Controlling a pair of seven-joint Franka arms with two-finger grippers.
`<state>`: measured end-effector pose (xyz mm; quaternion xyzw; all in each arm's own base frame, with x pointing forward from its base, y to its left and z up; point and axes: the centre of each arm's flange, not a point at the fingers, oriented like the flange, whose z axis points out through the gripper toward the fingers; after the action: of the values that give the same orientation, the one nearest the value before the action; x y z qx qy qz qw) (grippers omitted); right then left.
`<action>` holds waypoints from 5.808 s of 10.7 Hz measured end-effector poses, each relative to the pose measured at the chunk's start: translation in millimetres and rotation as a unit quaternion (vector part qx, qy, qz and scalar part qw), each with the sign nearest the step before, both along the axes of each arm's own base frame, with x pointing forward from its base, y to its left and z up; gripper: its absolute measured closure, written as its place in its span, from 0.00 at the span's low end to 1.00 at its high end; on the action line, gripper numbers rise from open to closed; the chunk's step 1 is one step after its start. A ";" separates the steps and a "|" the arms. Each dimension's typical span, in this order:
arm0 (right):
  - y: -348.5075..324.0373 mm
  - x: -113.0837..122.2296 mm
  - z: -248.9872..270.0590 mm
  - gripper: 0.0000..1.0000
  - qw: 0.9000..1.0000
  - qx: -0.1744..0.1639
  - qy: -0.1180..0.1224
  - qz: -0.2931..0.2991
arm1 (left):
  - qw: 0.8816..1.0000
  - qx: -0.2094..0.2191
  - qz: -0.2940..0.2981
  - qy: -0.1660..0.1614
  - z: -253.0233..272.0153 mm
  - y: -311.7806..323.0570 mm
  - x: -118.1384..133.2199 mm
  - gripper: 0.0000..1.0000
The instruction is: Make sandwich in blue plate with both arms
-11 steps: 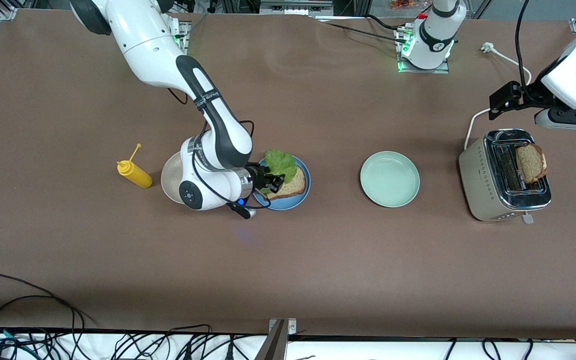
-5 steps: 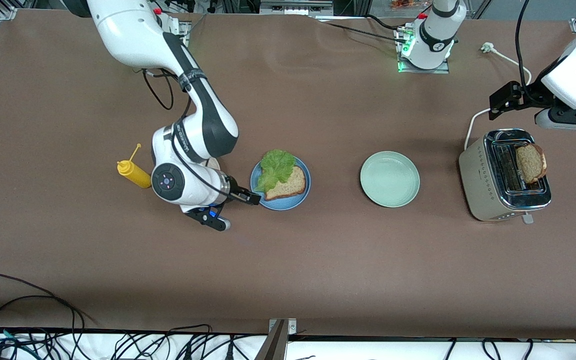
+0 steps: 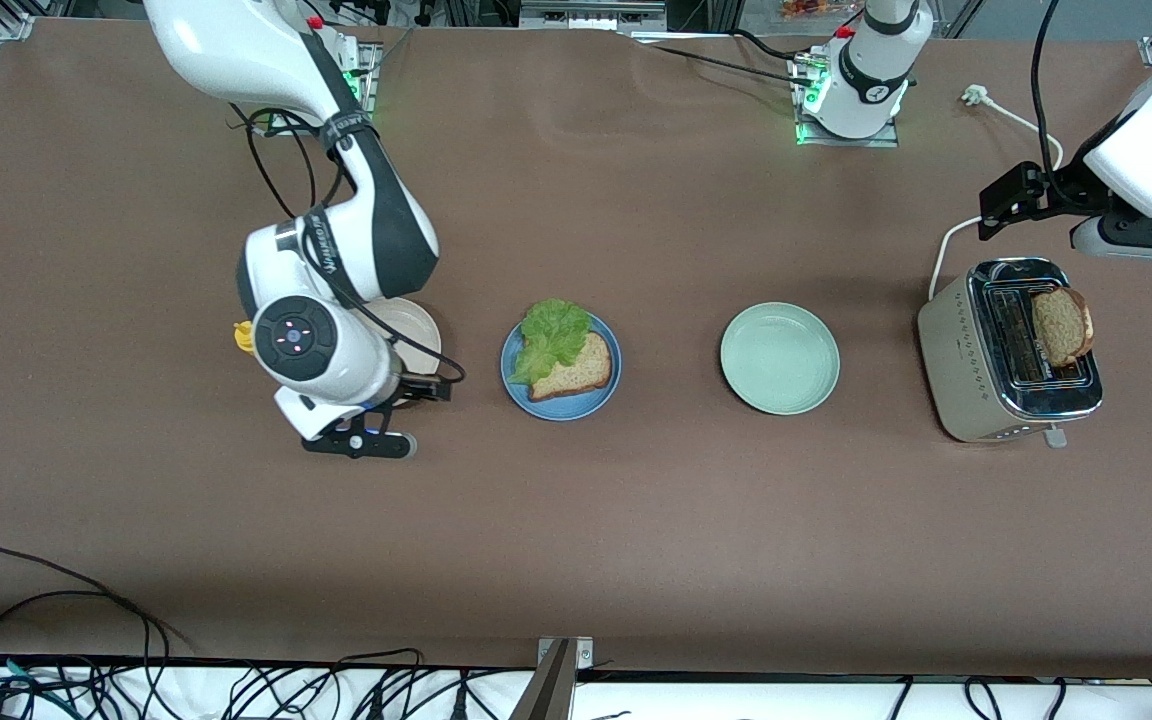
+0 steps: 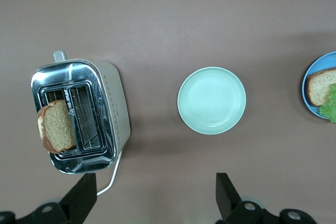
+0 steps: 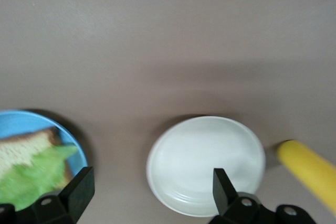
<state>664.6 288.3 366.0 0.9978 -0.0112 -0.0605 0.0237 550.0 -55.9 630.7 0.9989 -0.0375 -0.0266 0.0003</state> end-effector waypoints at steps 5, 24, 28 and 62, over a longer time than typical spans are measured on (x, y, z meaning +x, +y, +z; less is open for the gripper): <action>-72.2 -18.7 70.8 0.00 0.993 -0.004 0.063 0.095 | 1.000 -0.001 0.001 -0.011 10.1 0.8 0.5 0.00; -415.9 -102.5 -91.3 0.00 0.808 0.321 -0.098 0.485 | 0.999 -0.035 0.033 0.009 -167.6 223.7 1.1 0.03; -432.1 -112.3 -162.0 0.00 0.709 0.384 -0.220 0.549 | 0.997 -0.052 0.034 0.034 -236.9 244.0 7.2 0.13; -214.3 22.2 -49.3 0.93 0.759 0.306 0.045 0.573 | 0.995 -0.042 -0.022 -0.091 -115.3 193.5 9.1 0.03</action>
<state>686.8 74.0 316.7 0.7682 0.5828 -0.0811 -0.2520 559.1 137.6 515.4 0.9953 -0.0604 0.0657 0.0381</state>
